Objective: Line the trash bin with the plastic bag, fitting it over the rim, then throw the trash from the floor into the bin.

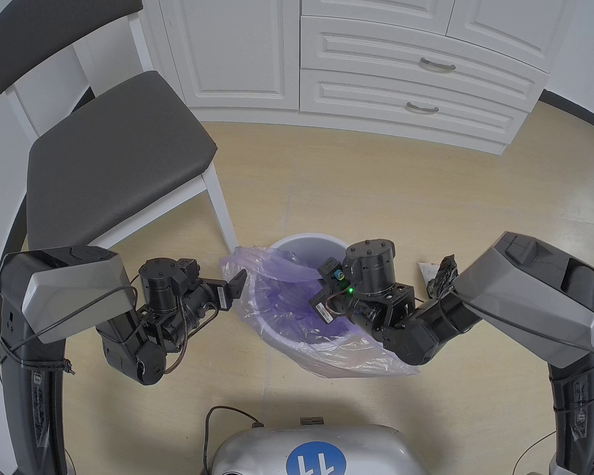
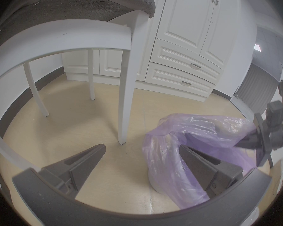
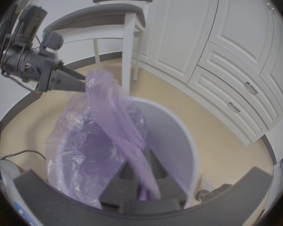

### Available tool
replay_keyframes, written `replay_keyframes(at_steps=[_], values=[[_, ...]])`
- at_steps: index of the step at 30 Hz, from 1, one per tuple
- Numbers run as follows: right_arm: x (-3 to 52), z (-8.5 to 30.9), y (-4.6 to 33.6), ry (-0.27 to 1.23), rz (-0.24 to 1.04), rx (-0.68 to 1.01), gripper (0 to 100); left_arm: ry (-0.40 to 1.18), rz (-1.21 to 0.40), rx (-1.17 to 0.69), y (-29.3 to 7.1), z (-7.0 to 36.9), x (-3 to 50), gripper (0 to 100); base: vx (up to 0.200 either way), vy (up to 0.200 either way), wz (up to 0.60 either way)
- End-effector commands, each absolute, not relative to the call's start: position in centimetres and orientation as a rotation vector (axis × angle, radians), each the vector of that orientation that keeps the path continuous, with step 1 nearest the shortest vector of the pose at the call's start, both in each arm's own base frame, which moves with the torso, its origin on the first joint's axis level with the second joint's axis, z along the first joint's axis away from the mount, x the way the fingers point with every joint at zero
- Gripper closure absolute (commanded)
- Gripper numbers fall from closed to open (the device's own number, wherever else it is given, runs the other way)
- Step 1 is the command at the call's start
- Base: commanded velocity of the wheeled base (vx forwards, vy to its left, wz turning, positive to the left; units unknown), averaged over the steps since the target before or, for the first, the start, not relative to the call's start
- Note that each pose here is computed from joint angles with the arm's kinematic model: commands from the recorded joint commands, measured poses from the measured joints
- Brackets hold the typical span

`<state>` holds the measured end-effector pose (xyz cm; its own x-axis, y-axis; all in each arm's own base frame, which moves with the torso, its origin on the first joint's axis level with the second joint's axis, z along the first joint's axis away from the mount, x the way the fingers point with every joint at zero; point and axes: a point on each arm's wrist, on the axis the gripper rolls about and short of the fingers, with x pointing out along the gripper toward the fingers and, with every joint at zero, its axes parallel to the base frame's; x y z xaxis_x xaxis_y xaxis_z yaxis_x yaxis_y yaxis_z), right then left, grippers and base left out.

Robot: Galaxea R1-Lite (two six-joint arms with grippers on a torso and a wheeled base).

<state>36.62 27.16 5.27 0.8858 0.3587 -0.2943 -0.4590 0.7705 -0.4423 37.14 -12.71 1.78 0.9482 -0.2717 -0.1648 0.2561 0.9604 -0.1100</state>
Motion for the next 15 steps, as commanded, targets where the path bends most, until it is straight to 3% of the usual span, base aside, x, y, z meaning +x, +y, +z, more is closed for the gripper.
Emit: replay_keyframes(at_steps=[1, 15], values=[[37.7, 7.7, 26.5, 0.153, 0.417, -0.495, 100, 0.181, -0.268, -0.088, -12.7, 1.7, 37.2, 0, 0.0, 0.0, 0.0], [43.7, 8.3, 25.6, 0.11, 0.313, -0.354, 100, 0.153, -0.273, -0.093, -12.8, 2.2, 37.1, 0, 0.0, 0.0, 0.0]])
